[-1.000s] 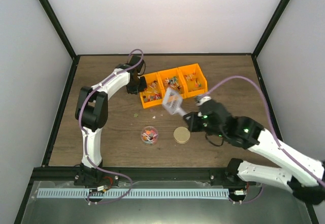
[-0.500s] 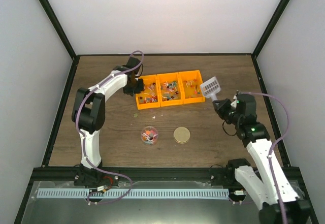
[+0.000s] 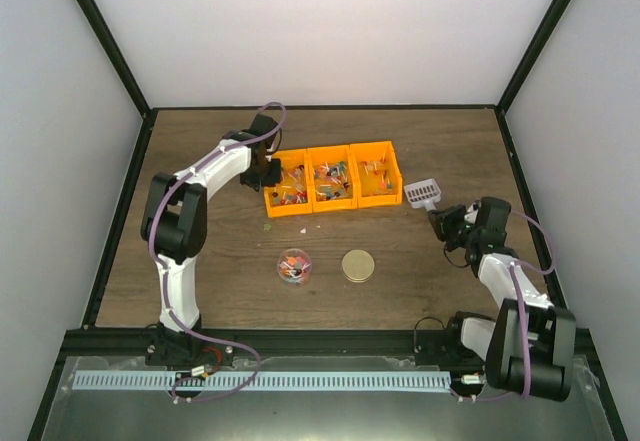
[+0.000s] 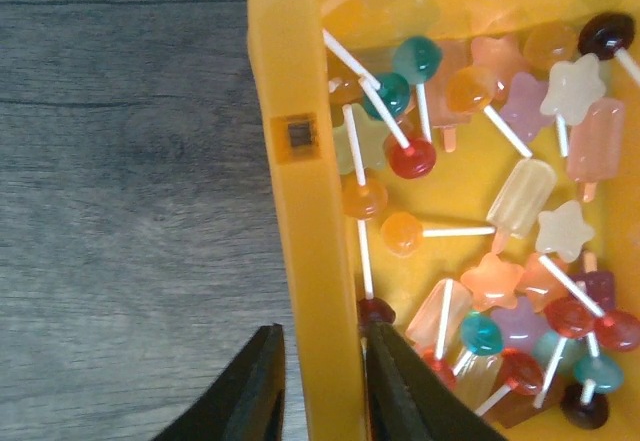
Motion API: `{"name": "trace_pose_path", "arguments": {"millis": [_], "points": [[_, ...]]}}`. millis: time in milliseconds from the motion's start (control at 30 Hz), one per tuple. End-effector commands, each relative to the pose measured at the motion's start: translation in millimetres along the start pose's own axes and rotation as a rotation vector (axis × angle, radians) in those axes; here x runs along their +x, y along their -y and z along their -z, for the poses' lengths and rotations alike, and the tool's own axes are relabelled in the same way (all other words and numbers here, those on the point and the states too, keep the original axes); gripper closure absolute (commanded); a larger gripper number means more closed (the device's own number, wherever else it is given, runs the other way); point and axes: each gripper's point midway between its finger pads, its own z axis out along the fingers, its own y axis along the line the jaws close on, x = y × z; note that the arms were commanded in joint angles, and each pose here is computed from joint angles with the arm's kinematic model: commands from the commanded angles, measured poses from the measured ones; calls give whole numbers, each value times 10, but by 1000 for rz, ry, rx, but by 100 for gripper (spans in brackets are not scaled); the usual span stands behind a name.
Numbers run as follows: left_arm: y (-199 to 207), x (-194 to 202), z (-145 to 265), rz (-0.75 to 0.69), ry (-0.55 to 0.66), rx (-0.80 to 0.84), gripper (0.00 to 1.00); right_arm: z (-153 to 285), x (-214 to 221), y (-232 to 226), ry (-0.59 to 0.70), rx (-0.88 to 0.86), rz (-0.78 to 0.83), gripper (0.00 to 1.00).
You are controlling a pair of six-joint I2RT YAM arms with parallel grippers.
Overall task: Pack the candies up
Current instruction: Place the spatula at the center of the board, then pick up the bottle lid at the center of the board.
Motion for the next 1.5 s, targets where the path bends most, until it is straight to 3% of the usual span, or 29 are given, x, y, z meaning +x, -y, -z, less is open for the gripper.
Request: {"name": "trace_pose_path", "arguments": {"millis": [0,267,500,600,867,1067,1167,1267,1467], "points": [[-165,135,42,-33,-36,-63,71,-22,-144,-175,30,-34,91,81],[-137,56,185,-31,-4,-45,50,-32,-77,125,7,84,147,55],[-109,-17,334,-21,28,-29,44,219,-143,288,83,244,248,36],[-99,-29,393,-15,39,-20,39,314,-151,352,107,295,260,34],[-126,-101,606,12,136,-8,12,538,-163,565,148,439,294,28],[-140,-330,1059,69,369,50,0,616,-48,273,173,405,395,25],[-169,-326,1233,119,451,112,0,581,148,137,123,433,474,23],[-193,-206,1117,188,390,197,0,488,431,92,37,475,562,19],[-365,4,1045,256,389,190,0,230,1148,55,-190,646,779,0]]}}
